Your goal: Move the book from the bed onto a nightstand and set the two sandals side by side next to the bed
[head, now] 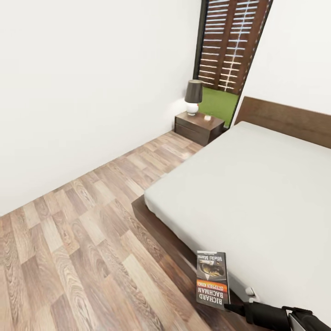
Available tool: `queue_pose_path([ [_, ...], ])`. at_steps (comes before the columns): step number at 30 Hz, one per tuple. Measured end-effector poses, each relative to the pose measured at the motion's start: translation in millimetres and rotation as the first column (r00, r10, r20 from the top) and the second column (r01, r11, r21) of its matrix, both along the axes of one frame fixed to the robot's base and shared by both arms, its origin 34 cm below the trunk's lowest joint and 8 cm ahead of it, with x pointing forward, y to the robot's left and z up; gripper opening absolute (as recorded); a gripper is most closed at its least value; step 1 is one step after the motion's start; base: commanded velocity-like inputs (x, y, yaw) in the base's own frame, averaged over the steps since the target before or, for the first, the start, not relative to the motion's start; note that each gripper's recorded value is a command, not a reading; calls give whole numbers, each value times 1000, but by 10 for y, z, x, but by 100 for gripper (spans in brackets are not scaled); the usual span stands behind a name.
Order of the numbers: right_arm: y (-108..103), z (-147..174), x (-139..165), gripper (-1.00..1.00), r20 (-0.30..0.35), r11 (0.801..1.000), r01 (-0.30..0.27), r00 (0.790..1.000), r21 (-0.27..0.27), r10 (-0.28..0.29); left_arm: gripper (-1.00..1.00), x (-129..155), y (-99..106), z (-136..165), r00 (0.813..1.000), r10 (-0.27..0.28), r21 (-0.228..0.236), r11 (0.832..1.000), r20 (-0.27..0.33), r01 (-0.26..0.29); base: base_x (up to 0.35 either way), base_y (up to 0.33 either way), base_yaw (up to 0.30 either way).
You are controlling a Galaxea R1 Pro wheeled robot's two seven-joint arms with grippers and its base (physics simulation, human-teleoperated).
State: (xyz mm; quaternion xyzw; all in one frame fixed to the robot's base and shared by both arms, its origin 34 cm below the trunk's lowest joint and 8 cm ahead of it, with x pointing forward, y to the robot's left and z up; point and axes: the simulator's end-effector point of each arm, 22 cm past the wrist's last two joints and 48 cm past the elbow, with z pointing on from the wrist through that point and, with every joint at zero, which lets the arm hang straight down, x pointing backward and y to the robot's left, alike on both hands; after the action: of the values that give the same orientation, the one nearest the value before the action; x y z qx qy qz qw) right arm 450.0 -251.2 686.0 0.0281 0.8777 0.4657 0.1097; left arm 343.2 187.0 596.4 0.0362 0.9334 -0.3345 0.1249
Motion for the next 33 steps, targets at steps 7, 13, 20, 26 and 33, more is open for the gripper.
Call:
queue_pose_path([
  [7, 9, 0, -1, -100, 0, 1000, -1, 1000, 1, 1, 100, 0, 0, 0, 1000, 0, 0, 1000, 0, 0, 0, 0, 287],
  [13, 10, -1, -4, -100, 0, 1000, -1, 1000, 1, 1, 100, 0, 0, 0, 1000, 0, 0, 1000, 0, 0, 0, 0, 287],
  [20, 10, -1, -2, -100, 0, 1000, -1, 1000, 1, 1, 100, 2, 0, 0, 1000, 0, 0, 1000, 0, 0, 0, 0, 287],
  [26, 9, -4, -5, -100, -1, 1000, -1, 1000, 0, 1, 100, -2, 0, 0, 1000, 0, 0, 1000, -1, 0, 0, 0, 287],
  [33, 7, -6, -6, -100, -1, 1000, -1, 1000, -1, 1, 100, 0, 0, 0, 1000, 0, 0, 1000, 0, 0, 0, 0, 287],
])
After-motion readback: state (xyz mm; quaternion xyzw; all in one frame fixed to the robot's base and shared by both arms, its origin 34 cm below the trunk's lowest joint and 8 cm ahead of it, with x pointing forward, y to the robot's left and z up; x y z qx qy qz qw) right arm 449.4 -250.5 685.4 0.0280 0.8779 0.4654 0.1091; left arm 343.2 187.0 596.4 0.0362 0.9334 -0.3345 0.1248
